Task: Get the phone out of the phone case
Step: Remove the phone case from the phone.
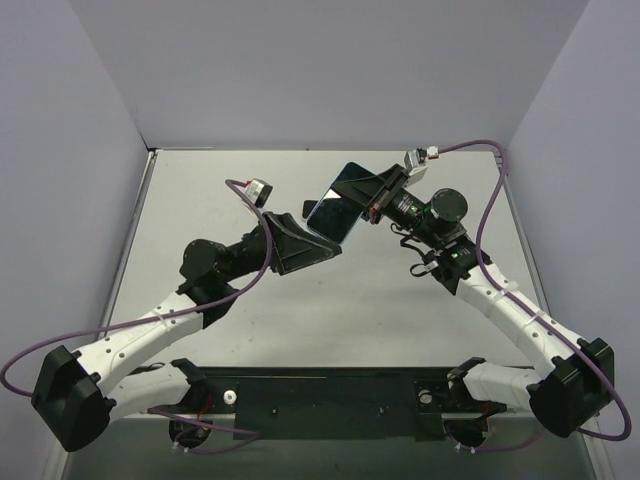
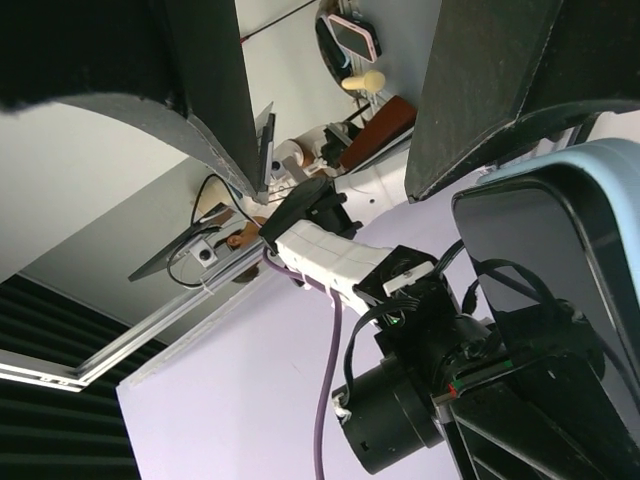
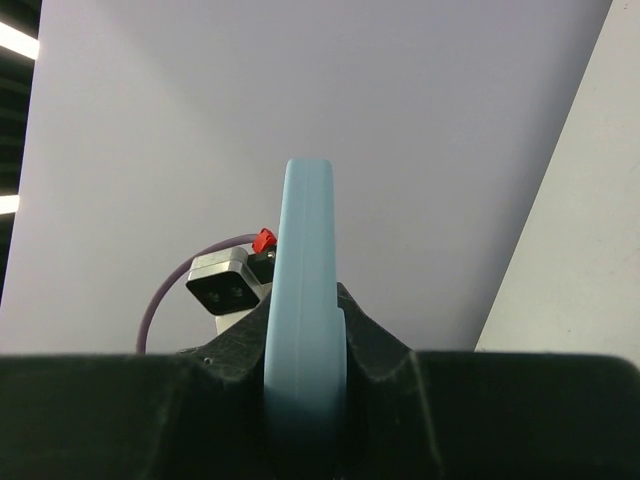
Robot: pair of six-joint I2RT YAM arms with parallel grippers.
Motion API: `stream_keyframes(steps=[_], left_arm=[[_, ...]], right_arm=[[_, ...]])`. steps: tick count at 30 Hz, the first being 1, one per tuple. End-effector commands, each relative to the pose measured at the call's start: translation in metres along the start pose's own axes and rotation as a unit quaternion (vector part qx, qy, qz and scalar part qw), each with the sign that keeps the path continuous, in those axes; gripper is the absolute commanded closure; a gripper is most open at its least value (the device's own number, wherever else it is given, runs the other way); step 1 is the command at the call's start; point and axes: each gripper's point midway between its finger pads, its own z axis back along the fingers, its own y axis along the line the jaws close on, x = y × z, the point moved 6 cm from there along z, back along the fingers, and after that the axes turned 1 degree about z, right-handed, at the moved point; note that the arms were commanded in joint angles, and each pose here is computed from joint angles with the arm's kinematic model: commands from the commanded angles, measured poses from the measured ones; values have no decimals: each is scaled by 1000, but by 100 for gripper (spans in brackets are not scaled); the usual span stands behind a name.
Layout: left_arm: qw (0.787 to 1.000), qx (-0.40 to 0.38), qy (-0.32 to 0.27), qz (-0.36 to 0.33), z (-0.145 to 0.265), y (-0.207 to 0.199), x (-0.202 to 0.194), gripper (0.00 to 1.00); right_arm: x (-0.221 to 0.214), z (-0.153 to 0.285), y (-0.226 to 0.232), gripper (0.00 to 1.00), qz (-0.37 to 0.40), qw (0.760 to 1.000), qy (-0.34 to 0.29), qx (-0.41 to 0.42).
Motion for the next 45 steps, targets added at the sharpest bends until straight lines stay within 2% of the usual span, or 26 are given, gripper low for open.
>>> stream_keyframes(steps=[1,6,15,22,28,33,39,45], left_arm=[[999,7,1,-50,-2,-13,3,30],[994,67,-1,-82,-2,-2,6,30],[995,55,-23,-77,-9,1,13,30],[987,136,-72,-55,-2,24,22,29],[979,154,-125,-47,5,27,35,29],[973,184,-132,-35,5,38,40,30],[970,184,-159,-9,8,43,47,31],[967,172,-187,-9,12,39,56,38]], right_arm=[[4,9,39,100,27,997,-21,70],[3,10,43,100,27,997,-18,77],[-1,9,44,100,29,997,-16,76],[-9,8,53,100,37,996,-6,83],[-13,11,57,100,28,995,1,99],[-14,12,66,100,3,991,2,133],[-16,11,74,100,-19,985,19,171],[-26,11,60,100,24,989,54,135]])
